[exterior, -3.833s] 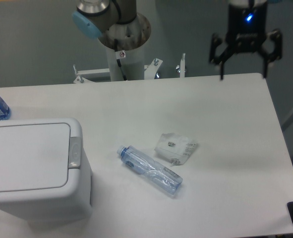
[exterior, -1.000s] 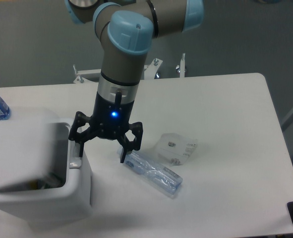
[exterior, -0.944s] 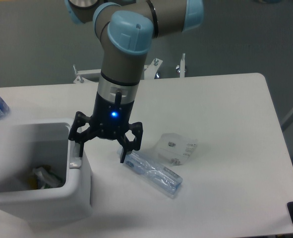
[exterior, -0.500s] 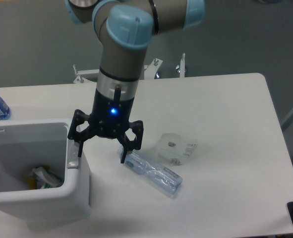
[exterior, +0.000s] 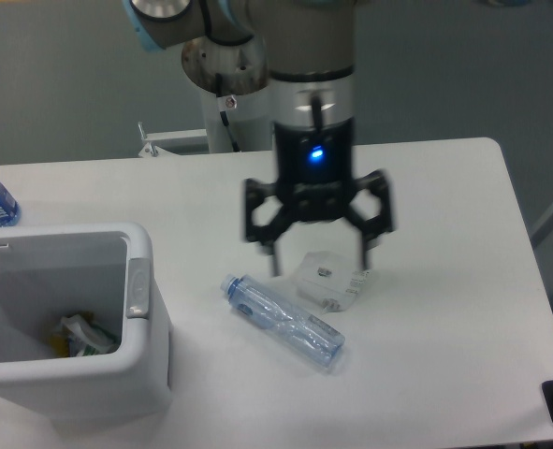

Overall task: Open the trash can
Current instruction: 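Raise the gripper away from the opened trash bin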

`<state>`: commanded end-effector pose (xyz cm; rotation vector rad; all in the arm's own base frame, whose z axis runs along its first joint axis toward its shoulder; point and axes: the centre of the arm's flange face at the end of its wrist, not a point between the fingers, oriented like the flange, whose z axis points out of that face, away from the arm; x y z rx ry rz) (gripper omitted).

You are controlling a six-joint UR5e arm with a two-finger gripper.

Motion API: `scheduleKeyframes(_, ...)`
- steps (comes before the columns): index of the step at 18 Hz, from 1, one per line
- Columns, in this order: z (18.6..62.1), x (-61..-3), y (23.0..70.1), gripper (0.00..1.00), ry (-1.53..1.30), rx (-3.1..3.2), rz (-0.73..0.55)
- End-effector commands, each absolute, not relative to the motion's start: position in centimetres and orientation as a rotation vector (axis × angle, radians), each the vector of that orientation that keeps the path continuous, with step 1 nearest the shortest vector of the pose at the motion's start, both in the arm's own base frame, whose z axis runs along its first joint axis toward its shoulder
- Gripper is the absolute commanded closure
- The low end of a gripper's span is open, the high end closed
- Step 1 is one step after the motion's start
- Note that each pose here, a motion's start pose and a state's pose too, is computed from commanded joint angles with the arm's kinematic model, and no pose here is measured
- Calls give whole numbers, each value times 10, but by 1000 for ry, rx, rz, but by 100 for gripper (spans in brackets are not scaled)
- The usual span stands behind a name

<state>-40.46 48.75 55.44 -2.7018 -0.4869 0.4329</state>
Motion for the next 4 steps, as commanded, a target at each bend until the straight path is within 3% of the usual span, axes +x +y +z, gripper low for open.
scheduleKeyframes(4, 548, -422, 461, 0, -354, -2806, 423)
